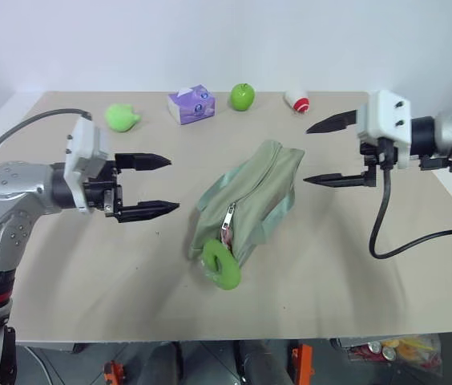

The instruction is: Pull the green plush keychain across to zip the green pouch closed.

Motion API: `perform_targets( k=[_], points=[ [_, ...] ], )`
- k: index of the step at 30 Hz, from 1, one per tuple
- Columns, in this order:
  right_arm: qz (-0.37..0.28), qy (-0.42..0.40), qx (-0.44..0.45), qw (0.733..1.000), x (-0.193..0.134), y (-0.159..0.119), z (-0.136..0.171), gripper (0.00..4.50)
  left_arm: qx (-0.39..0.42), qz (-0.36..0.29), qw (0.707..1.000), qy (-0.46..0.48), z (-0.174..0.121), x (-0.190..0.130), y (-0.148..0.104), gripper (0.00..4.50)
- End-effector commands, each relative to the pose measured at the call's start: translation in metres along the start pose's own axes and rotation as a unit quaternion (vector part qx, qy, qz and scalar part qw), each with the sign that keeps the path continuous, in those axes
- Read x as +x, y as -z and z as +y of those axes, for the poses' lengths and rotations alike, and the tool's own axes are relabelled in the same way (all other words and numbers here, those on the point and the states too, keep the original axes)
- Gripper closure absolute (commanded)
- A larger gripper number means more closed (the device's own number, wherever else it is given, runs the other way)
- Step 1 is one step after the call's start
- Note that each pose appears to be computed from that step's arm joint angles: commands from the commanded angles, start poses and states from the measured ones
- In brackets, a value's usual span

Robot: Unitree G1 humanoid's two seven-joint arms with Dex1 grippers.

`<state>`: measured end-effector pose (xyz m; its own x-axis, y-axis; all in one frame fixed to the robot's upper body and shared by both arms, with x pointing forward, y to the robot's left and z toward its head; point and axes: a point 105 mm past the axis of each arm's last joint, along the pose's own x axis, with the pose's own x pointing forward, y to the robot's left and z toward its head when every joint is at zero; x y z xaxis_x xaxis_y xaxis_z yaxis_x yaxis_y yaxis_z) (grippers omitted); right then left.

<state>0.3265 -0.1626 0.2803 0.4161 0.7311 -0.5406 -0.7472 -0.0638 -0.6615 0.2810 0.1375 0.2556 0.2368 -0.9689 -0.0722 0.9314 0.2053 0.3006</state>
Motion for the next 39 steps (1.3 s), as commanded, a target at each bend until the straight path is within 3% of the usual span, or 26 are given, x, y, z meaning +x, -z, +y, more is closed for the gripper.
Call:
perform_targets(
  k=[1,9,12,13,14,22,34,39],
  points=[
    [0.014,-0.049,-0.063,0.997,0.004,-0.008,0.0,0.02,0.033,-0.023,0.999,0.006,-0.003,0.003,-0.019,0.0],
    [0.01,-0.122,-0.122,0.985,0.03,-0.013,0.004,0.02,0.025,-0.045,0.999,-0.005,-0.004,0.003,-0.02,0.0],
    [0.006,-0.137,-0.127,0.982,0.036,-0.012,0.007,0.82,0.022,-0.051,0.998,-0.017,-0.004,0.004,-0.019,0.0],
    [0.007,-0.144,-0.13,0.981,0.038,-0.011,0.009,1.4,0.022,-0.052,0.998,-0.022,-0.004,0.003,-0.018,0.0],
    [0.006,-0.149,-0.134,0.98,0.041,-0.009,0.011,1.53,0.021,-0.052,0.998,-0.028,-0.004,0.002,-0.017,0.0],
    [0.004,-0.185,-0.123,0.975,0.05,0.0,0.021,4.48,0.01,-0.076,0.994,-0.082,0.006,-0.015,-0.02,0.0],
    [-0.002,-0.116,-0.021,0.993,0.048,0.006,-0.008,4.48,-0.014,-0.116,0.987,-0.108,0.01,-0.016,-0.016,0.0],
    [0.076,-0.105,0.027,0.991,0.029,0.005,-0.021,4.48,-0.027,-0.139,0.985,-0.1,0.009,-0.008,-0.015,0.0]
  ],
)
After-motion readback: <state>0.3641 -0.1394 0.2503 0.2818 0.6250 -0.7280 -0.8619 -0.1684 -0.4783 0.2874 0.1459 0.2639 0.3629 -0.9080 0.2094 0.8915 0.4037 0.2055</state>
